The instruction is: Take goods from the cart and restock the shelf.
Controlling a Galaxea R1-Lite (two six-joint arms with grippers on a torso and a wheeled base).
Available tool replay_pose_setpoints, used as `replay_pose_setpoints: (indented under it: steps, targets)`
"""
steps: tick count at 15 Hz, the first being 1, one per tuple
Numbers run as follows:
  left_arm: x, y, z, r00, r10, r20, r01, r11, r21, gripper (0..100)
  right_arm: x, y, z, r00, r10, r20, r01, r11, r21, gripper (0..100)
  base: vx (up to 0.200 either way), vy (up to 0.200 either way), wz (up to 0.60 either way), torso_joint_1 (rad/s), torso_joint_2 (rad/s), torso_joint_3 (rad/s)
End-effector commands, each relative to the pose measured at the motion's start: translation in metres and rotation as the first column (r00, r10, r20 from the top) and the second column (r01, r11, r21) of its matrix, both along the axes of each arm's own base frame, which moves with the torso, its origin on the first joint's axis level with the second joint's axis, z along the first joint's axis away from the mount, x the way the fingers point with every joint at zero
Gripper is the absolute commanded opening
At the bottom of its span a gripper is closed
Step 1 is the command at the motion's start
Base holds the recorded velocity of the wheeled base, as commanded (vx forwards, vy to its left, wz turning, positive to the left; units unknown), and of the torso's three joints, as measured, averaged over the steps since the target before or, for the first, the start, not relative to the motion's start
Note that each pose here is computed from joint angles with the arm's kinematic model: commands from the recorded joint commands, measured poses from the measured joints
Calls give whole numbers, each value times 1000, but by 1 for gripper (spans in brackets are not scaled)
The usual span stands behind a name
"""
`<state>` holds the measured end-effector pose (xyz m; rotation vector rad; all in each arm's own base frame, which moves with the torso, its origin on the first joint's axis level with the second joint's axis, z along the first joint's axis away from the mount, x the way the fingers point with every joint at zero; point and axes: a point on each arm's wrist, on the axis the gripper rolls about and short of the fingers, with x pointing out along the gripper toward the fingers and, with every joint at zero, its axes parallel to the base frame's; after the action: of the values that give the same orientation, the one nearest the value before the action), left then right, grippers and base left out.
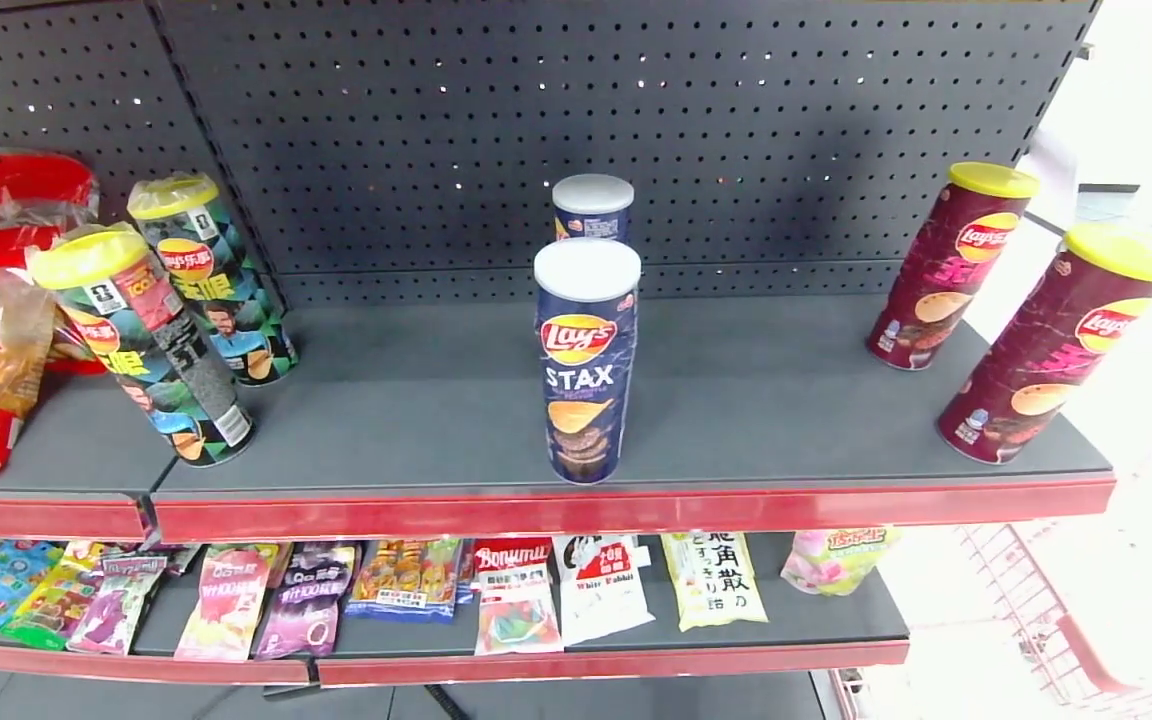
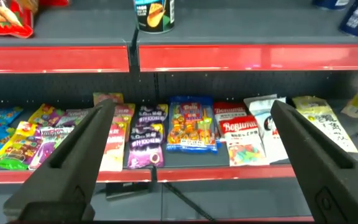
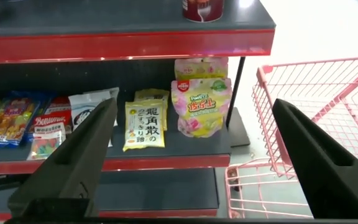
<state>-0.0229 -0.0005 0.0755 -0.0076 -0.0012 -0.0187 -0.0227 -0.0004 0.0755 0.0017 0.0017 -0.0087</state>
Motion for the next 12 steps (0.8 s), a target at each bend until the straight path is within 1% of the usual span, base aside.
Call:
replay_pose_setpoints:
  steps: [1,5,12]
  targets:
    - [0,0,0,1000,0,-1,0,1000,-2,100,0,0,0,1000,0,-1,0,1000,0,100,0,200,0,17,7,2]
    - [0,0,0,1000,0,-1,0,1000,-2,100,0,0,0,1000,0,-1,0,1000,0,100,0,200,0,11,6,4]
    - [0,0,0,1000,0,-1,0,1000,0,100,0,0,0,1000,0,-1,0,1000,-2,100,0,0,0,0,0,0]
